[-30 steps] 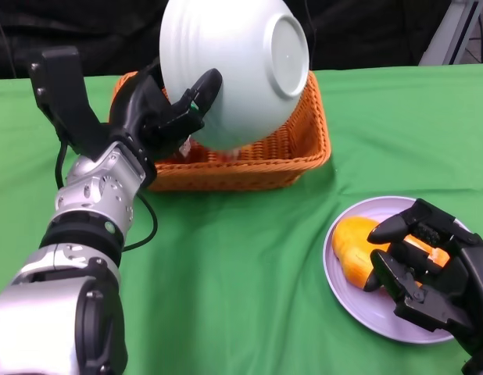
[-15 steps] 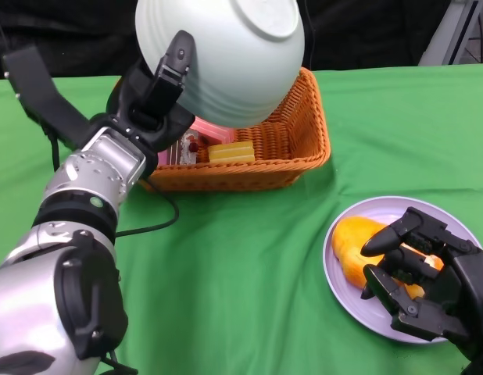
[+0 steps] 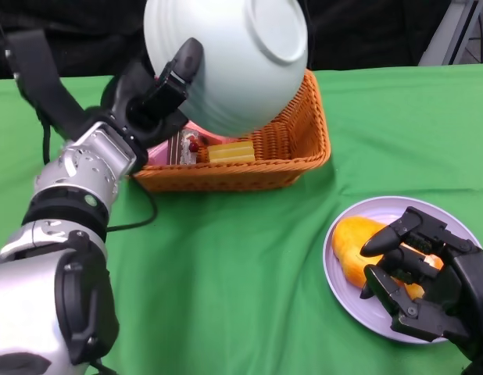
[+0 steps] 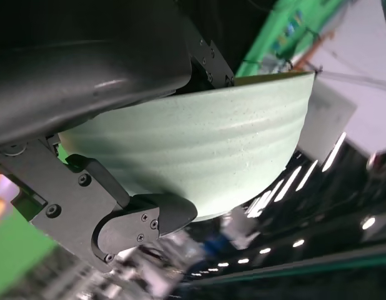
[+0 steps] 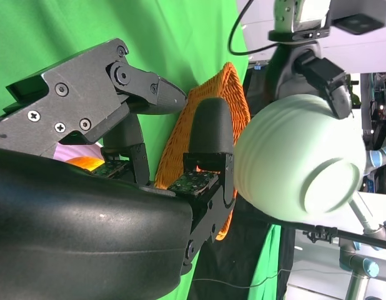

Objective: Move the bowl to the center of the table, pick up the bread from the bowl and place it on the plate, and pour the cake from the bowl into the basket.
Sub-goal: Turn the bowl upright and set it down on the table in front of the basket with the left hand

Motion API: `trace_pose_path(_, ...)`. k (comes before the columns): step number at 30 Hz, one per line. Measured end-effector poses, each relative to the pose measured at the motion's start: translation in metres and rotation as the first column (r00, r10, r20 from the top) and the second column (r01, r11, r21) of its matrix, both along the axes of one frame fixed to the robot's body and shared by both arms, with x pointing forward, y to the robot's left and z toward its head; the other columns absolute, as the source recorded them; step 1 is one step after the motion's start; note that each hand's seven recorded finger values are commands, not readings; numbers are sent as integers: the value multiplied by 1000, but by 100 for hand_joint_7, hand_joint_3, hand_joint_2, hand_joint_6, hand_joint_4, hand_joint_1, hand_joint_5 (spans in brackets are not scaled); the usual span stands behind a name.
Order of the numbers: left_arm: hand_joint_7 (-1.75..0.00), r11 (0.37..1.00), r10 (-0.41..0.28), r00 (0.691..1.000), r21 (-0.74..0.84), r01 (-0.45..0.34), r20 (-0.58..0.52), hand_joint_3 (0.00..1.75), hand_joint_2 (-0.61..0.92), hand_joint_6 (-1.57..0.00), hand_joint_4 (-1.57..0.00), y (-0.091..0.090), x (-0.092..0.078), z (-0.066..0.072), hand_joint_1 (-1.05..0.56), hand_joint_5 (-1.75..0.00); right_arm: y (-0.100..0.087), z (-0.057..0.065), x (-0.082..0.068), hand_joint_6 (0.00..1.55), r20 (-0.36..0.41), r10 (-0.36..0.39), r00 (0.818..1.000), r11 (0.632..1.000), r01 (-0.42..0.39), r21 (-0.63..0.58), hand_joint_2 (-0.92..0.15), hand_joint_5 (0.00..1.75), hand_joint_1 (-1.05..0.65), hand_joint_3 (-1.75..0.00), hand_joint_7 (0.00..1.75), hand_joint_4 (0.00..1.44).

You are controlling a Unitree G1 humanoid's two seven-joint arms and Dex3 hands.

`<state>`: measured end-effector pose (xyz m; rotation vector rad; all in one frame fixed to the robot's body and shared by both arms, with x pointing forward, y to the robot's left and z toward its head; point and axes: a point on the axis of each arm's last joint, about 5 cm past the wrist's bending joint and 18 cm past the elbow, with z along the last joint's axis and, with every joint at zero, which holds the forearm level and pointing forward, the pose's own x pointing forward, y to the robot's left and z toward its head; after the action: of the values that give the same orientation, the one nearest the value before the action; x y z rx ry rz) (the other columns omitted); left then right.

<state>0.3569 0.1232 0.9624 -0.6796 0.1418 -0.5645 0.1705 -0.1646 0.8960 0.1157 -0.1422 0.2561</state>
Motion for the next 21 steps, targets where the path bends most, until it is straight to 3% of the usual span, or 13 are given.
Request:
trace_pose_path(5, -152, 993, -60, 988, 110, 45, 141, 108, 58, -78, -81, 10, 2, 10, -16, -175, 0, 0, 0, 53, -1, 4, 1000, 1000, -4, 1, -61, 159, -14, -84, 138, 61)
trace_pose_path(10, -160, 974, -116, 958, 218, 58, 261, 115, 49, -72, -80, 23, 2, 18, -19, -175, 0, 0, 0, 53, -1, 5, 1000, 1000, -5, 1, -62, 158, -14, -83, 137, 61)
trace_pose_path(17, -157, 941, -207, 891, 332, 69, 403, 120, 46, -71, -78, 40, -5, 19, -15, -175, 0, 0, 1, 53, -2, 8, 1000, 1000, -8, 2, -63, 158, -13, -83, 137, 61)
trace_pose_path(21, -152, 907, -265, 826, 419, 39, 497, 118, 48, -74, -79, 48, -14, 18, -14, -175, 0, 0, 1, 53, -2, 9, 1000, 1000, -9, 2, -63, 159, -14, -81, 137, 61)
